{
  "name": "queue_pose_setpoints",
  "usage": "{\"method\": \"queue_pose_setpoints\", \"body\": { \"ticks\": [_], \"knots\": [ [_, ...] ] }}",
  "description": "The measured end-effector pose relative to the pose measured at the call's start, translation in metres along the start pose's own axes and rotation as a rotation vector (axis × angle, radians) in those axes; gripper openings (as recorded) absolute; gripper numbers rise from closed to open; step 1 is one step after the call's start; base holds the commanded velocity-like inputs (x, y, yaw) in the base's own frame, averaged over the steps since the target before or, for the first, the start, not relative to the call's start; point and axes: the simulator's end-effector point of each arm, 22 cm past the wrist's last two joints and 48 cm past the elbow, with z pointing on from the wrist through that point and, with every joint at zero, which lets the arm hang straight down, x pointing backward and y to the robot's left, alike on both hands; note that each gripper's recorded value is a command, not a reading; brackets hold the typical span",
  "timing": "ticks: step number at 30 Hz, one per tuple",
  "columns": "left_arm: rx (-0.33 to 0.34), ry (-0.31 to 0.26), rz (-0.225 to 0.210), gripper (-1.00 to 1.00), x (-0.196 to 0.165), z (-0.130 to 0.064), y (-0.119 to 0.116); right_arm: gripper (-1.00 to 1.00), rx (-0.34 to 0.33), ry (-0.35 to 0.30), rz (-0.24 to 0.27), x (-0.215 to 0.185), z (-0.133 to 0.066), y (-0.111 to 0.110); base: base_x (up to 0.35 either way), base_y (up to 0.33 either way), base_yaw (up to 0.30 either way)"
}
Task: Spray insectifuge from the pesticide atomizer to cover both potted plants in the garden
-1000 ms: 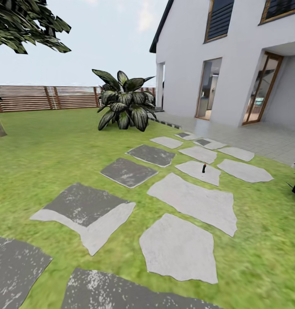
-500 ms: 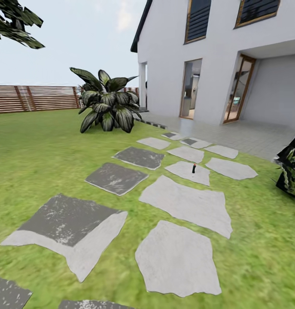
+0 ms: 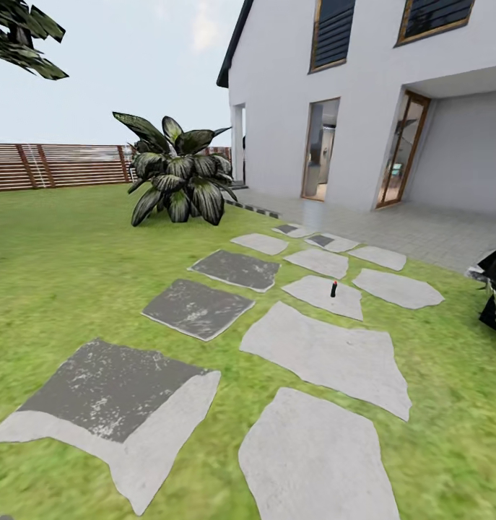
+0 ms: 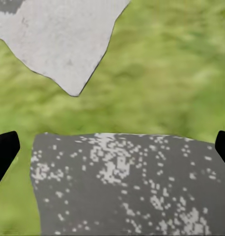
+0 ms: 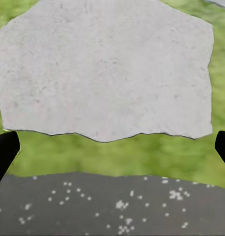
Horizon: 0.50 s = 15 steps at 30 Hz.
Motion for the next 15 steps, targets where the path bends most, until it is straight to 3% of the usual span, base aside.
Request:
{"method": "queue_pose_setpoints", "body": {
  "ticks": [8, 15],
  "knots": [
    [0.000, 0.000, 0.000, 1.00, 0.0000, 0.0000, 0.0000, 1.00, 0.000, 0.001, 0.000, 0.0005, -0.0001, -0.0002, 0.295, 0.192, -0.003],
    [0.000, 0.000, 0.000, 1.00, 0.0000, 0.0000, -0.0001, 1.00, 0.000, 0.001, 0.000, 0.0003, -0.0001, -0.0001, 0.295, 0.192, -0.175]
  ]
}}
